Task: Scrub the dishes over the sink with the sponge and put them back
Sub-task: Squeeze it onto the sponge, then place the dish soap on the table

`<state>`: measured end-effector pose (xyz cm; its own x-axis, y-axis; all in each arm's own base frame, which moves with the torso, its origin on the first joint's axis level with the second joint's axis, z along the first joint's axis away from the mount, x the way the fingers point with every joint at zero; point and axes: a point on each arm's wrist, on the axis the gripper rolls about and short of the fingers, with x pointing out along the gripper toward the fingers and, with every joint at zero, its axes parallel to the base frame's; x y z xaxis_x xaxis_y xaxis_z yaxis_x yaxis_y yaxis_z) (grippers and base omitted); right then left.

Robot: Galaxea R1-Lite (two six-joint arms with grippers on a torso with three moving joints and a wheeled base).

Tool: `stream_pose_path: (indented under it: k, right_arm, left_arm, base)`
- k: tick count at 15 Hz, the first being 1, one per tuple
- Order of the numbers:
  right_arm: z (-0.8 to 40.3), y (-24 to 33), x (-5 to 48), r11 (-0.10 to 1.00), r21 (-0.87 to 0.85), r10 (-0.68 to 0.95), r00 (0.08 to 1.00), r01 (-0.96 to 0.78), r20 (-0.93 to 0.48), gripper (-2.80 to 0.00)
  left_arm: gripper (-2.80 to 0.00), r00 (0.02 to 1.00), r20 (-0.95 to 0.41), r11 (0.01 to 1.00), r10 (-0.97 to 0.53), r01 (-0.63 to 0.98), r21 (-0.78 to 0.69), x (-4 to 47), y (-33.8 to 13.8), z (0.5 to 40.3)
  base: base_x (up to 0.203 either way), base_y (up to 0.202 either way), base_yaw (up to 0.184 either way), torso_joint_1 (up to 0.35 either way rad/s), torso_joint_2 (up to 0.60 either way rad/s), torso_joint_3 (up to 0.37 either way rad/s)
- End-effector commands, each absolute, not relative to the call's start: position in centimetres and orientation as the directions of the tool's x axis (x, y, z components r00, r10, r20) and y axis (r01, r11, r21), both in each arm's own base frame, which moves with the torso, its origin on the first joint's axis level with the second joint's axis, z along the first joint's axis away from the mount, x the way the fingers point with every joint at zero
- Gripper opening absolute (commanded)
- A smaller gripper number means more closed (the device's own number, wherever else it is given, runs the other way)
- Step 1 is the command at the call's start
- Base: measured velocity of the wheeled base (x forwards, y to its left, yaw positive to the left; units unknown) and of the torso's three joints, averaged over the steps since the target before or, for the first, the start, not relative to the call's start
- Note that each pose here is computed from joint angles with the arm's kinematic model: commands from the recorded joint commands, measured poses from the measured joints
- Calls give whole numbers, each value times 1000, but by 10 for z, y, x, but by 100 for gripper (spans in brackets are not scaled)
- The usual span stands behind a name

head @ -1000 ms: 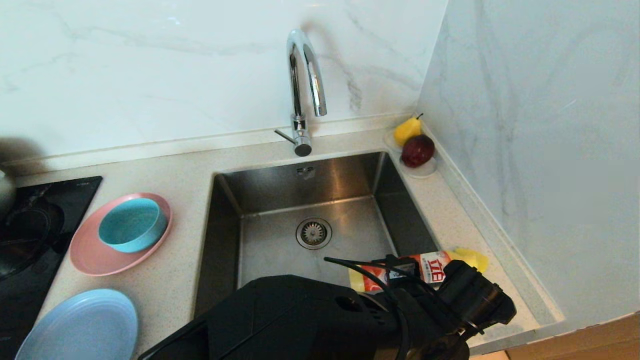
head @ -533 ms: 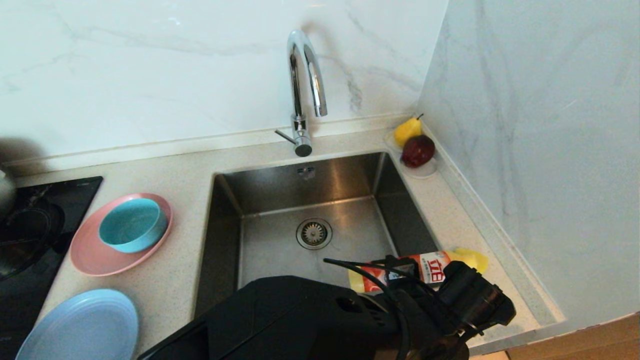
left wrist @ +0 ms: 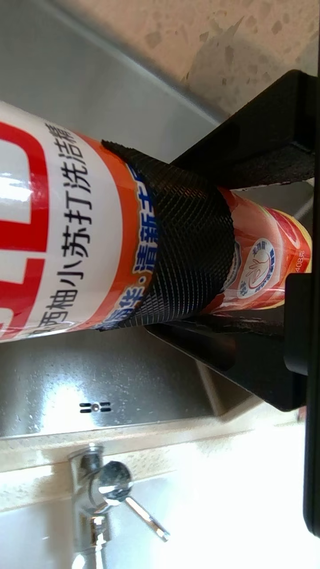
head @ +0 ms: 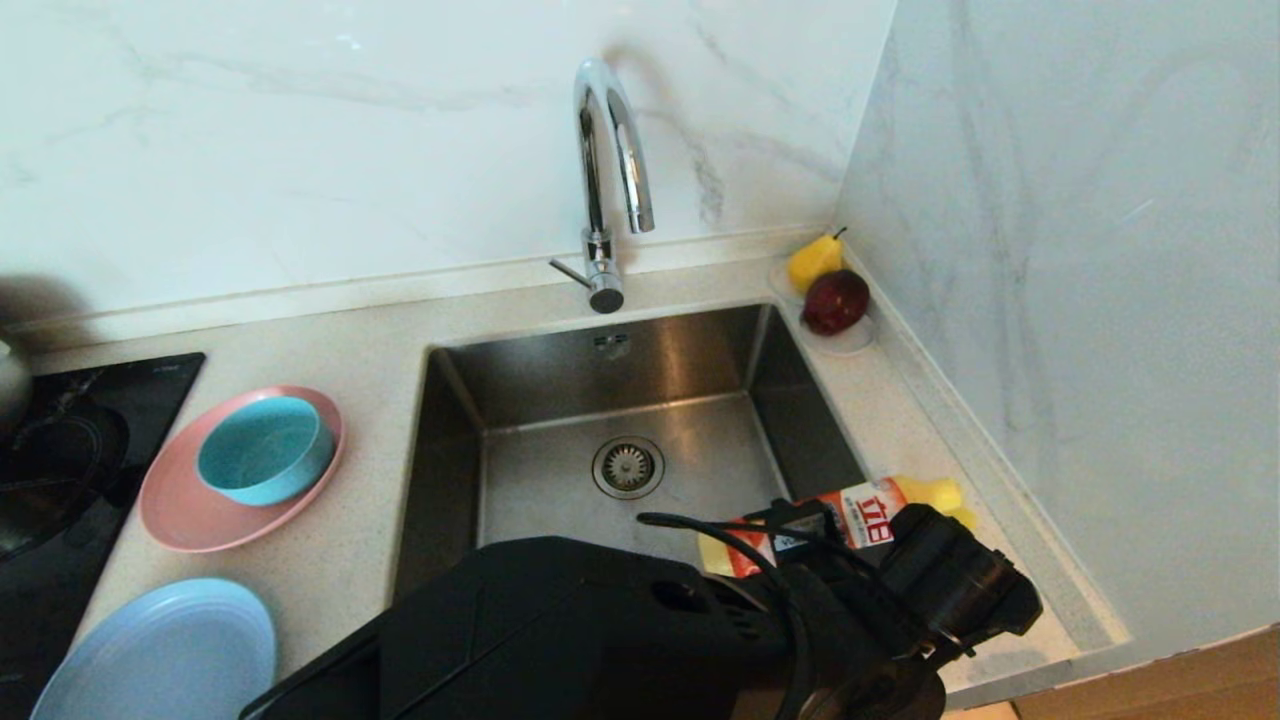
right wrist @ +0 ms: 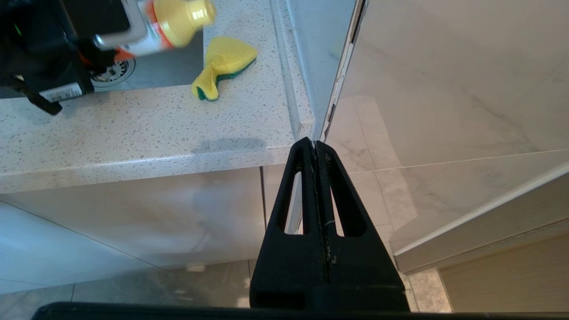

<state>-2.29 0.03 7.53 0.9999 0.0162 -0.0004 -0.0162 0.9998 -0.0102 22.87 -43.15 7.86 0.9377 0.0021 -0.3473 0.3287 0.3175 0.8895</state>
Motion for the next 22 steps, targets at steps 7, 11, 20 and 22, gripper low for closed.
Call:
stream_pose_path:
  k: [7,11,20,22]
  right_arm:
    - [75,0,-23,1000,-11,17,1000,-17,0,-280]
    - [75,0,-23,1000,-11,17,1000,-17,0,-280]
    - [75,0,-23,1000,-11,17,1000,-17,0,-280]
    - [75,0,-23,1000,-11,17,1000,-17,0,-280]
  left_arm:
    - [-280,952,-290,619,-95,284,732,224,-424,146]
    - [-280,959,-204,752,-197,281,597,227,-423,192]
    - [-280,916,106,881,-386,332,337,244,-389,283]
    - [-280,903,144,884,-406,347,312,246,-379,298]
  base:
    - [0,0,0,0,0,0]
    - [0,0,0,0,0,0]
    - [0,0,0,0,0,0]
    - [0,0,0,0,0,0]
